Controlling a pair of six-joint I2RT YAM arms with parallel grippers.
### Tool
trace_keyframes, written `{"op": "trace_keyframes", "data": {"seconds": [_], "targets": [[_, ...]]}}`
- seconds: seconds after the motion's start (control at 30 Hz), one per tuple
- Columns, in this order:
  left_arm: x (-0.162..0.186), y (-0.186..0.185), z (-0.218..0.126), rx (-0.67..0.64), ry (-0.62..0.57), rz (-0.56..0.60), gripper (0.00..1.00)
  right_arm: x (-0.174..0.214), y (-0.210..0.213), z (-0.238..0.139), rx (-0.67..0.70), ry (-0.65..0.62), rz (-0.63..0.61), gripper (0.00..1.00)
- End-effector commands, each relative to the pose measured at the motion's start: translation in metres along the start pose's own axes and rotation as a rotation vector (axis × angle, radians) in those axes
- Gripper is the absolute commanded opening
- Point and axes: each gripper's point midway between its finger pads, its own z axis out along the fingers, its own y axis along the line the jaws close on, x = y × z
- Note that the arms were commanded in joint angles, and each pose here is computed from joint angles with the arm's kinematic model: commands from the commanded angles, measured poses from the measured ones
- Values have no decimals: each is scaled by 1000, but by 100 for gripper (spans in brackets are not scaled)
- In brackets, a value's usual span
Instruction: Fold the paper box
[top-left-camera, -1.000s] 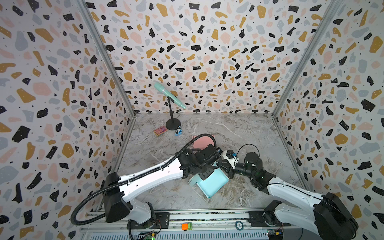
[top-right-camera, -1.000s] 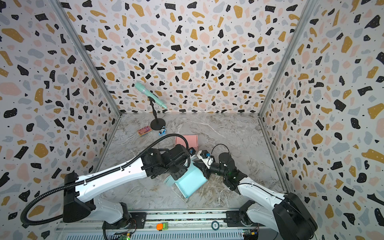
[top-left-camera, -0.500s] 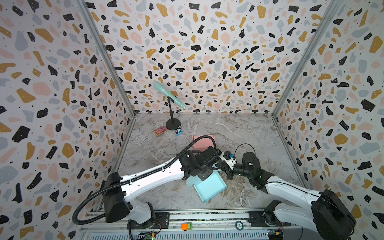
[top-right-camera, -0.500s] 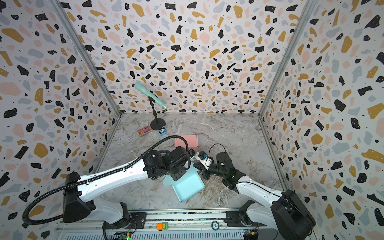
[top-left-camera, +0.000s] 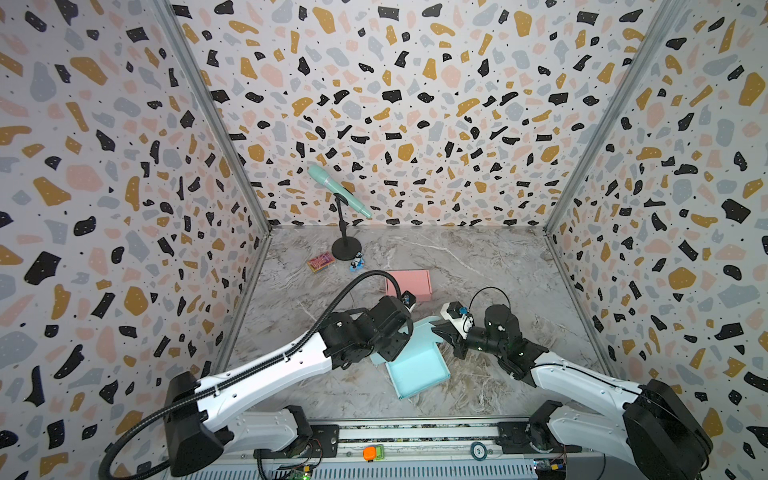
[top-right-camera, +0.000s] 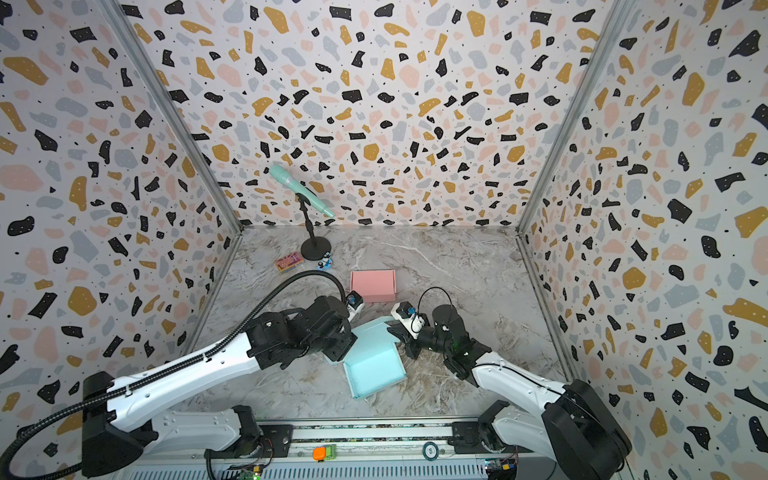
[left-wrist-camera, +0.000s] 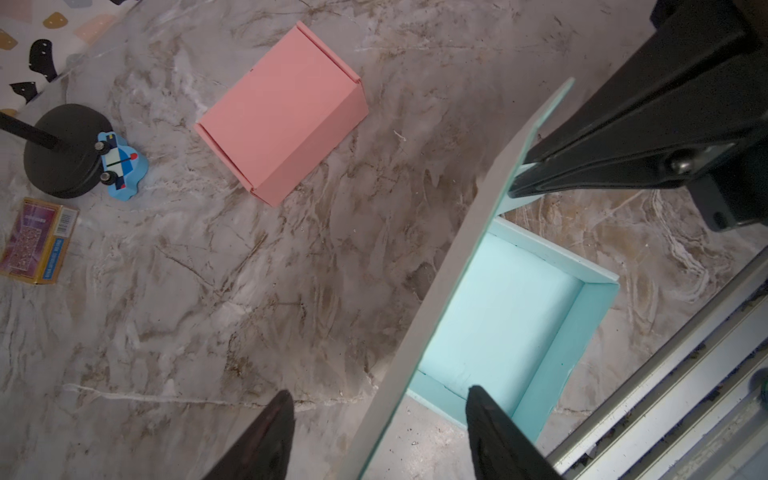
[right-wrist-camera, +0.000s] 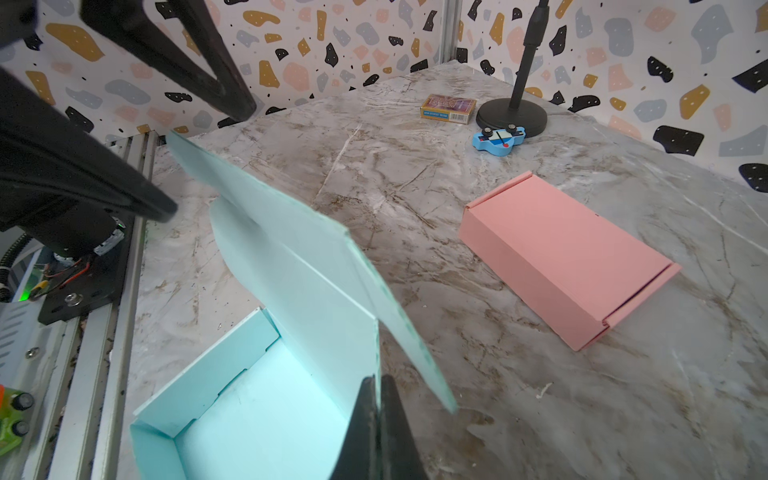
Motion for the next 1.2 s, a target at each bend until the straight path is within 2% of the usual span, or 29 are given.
{"op": "trace_keyframes", "data": {"seconds": [0.0, 0.23, 0.47, 0.73, 1.17], "targets": [[-8, 7, -3, 15, -96, -93, 71, -18, -1, -5, 19, -49, -29, 0], [-12, 19, -22, 47, -292, -210, 88, -16, -12, -8, 88, -51, -7, 0], [-5, 20, -22, 78, -388, -288, 93, -16, -17, -13, 130, -66, 18, 0], [3, 22, -14, 72, -412, -296, 98, -16, -26, -33, 241, -104, 34, 0], [15, 15, 4, 115, -434, -338, 98, -3, -28, -32, 250, -63, 79, 0]]}}
